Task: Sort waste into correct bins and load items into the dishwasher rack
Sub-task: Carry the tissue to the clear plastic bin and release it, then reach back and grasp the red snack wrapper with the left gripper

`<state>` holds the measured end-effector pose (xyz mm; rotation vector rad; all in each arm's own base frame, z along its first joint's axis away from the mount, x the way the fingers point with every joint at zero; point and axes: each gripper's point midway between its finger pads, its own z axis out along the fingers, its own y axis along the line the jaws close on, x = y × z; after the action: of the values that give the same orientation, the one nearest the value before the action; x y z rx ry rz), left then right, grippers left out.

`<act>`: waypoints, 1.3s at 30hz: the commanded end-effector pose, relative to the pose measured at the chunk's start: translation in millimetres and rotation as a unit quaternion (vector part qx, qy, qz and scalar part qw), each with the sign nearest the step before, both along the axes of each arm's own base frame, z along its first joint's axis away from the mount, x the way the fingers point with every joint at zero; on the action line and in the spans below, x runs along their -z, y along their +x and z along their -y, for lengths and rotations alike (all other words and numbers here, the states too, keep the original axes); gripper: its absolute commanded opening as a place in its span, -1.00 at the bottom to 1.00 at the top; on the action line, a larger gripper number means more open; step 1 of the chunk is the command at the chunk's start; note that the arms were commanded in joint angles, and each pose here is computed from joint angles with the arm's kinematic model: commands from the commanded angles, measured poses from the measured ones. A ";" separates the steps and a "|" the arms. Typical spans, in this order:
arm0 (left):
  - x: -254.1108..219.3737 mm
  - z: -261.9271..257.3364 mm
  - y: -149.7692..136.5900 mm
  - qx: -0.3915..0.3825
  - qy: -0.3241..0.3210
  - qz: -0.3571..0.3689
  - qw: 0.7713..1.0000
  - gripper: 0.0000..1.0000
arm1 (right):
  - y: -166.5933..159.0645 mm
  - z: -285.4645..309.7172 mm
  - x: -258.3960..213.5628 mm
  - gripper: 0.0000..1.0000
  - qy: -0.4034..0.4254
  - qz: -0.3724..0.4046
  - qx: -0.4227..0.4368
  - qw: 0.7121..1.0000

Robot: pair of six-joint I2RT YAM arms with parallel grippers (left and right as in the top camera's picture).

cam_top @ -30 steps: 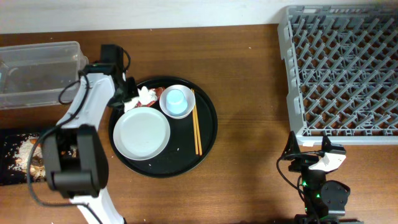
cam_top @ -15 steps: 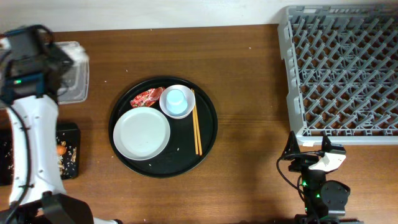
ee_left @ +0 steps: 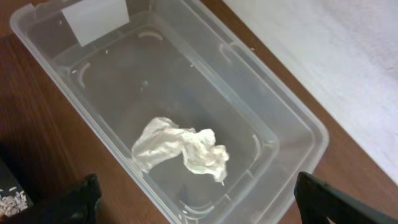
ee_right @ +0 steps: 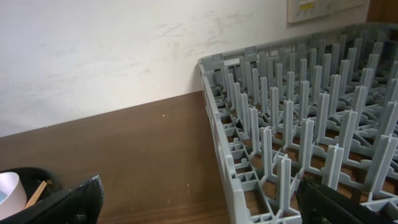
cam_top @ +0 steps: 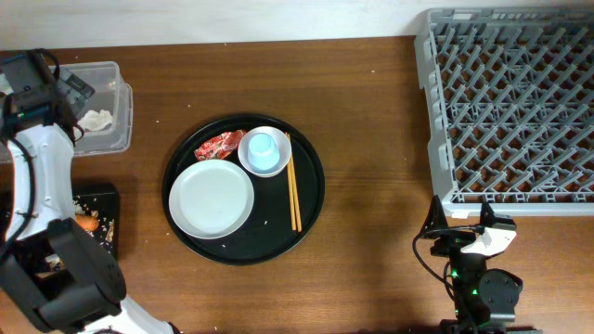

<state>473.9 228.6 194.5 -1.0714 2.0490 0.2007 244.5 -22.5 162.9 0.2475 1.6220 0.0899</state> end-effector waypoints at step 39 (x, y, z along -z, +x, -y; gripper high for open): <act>190.5 240.1 -30.1 0.369 -0.139 -0.267 0.879 0.46 | 0.6 -0.1 8.2 0.97 0.003 -0.006 0.001 1.000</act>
<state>445.9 -8.3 13.1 -0.3375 2.8884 -0.1874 244.5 -22.5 162.9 0.2472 1.6221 0.0896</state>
